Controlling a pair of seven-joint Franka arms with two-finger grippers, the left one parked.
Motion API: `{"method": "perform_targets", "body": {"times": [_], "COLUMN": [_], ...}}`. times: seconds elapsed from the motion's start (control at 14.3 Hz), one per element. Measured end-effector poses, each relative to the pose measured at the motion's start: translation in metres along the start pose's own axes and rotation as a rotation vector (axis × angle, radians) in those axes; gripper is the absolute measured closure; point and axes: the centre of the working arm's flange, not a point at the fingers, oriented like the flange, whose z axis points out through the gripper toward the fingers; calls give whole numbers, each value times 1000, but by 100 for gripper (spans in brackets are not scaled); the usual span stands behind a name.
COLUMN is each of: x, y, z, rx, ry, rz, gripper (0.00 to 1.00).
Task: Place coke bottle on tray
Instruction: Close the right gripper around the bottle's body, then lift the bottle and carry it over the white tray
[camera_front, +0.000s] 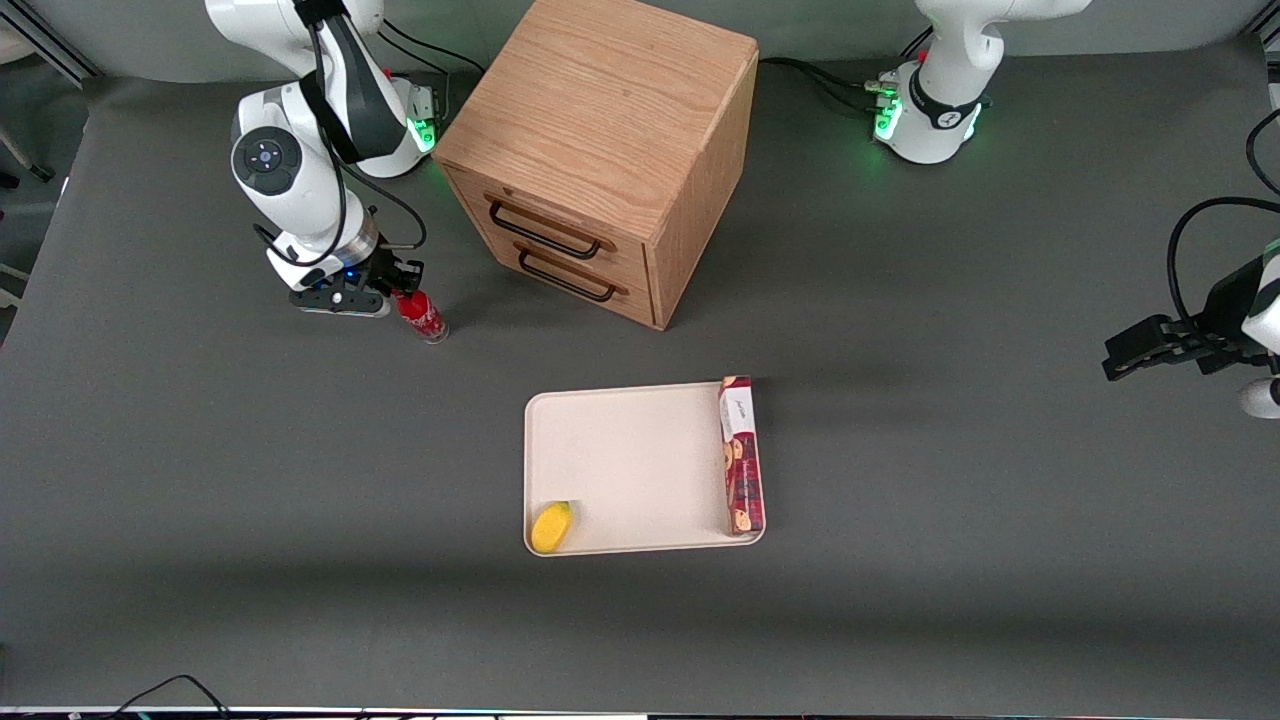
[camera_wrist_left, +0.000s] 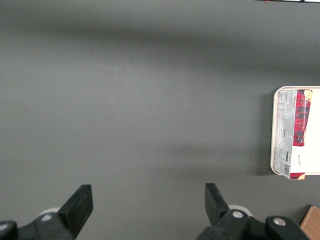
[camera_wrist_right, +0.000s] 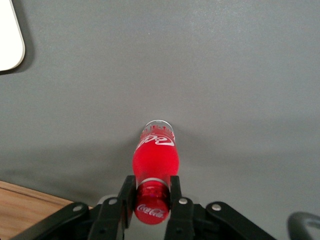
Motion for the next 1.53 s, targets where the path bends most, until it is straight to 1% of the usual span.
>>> {"method": "perform_targets", "body": {"times": [0.07, 0.14, 0.28, 0.49, 0.56, 0.7, 0.84, 0.98, 1.05, 1.19, 1.33, 1.4, 1.53], "x": [2, 12, 30, 64, 72, 88, 109, 134, 145, 156, 159, 160, 166], "y": [-1, -1, 10, 52, 62, 64, 54, 39, 27, -15, -65, -87, -126], "z": [-7, -34, -79, -171, -200, -251, -287, -299, -297, -281, -262, -252, -224], "rx": [-3, -6, 5, 43, 49, 52, 61, 74, 81, 93, 110, 117, 106], "ry": [-8, -21, -21, 1, -3, -27, -55, -80, -89, -118, -142, -143, -131], "rz": [-7, -29, -63, -121, -136, -160, -184, -200, -187, -131, -51, -13, 55], "gripper": [69, 69, 69, 69, 69, 69, 69, 69, 69, 69, 69, 69, 69]}}
